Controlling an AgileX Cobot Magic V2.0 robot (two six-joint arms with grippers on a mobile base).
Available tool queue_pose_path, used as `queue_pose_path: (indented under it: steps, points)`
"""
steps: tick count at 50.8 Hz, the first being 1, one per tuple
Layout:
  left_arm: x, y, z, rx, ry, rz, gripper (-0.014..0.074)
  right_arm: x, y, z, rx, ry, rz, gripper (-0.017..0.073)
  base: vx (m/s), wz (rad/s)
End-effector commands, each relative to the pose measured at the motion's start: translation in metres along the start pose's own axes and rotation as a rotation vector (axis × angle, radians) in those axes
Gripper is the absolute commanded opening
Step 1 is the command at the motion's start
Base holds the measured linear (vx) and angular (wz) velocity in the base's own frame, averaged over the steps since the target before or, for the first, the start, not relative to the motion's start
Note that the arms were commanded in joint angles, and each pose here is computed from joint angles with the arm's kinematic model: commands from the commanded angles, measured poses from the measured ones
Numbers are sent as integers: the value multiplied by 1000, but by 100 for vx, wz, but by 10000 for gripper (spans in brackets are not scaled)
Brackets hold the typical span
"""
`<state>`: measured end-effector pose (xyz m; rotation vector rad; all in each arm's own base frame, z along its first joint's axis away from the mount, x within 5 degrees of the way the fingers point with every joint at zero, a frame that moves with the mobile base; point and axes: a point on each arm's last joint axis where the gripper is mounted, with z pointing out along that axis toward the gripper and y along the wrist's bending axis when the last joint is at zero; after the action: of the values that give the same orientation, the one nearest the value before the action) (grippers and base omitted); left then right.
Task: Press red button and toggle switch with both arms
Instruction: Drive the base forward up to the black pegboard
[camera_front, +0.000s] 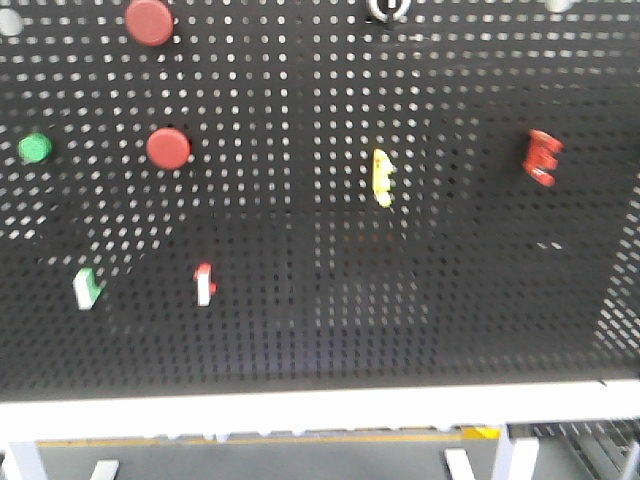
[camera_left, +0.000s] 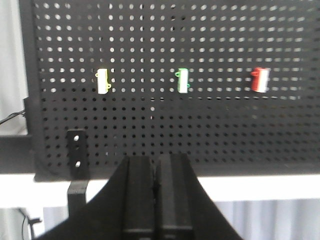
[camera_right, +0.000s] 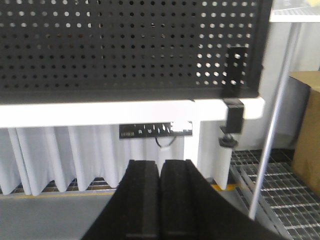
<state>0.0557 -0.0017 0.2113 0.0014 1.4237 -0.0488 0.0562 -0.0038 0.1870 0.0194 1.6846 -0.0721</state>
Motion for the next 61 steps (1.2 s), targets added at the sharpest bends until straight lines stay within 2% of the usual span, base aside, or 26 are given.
queue_pose_path:
  steps: [1,26,61]
  points:
    - [3,0,-1,4,-60,-14,1,-4,0,-1,4,-83,-8,0,35,4]
    - [3,0,-1,4,-60,-14,1,-4,0,-1,4,-83,-8,0,22,3]
    - [3,0,-1,4,-60,-14,1,-5,0,-1,4,-88,-8,0,6,1]
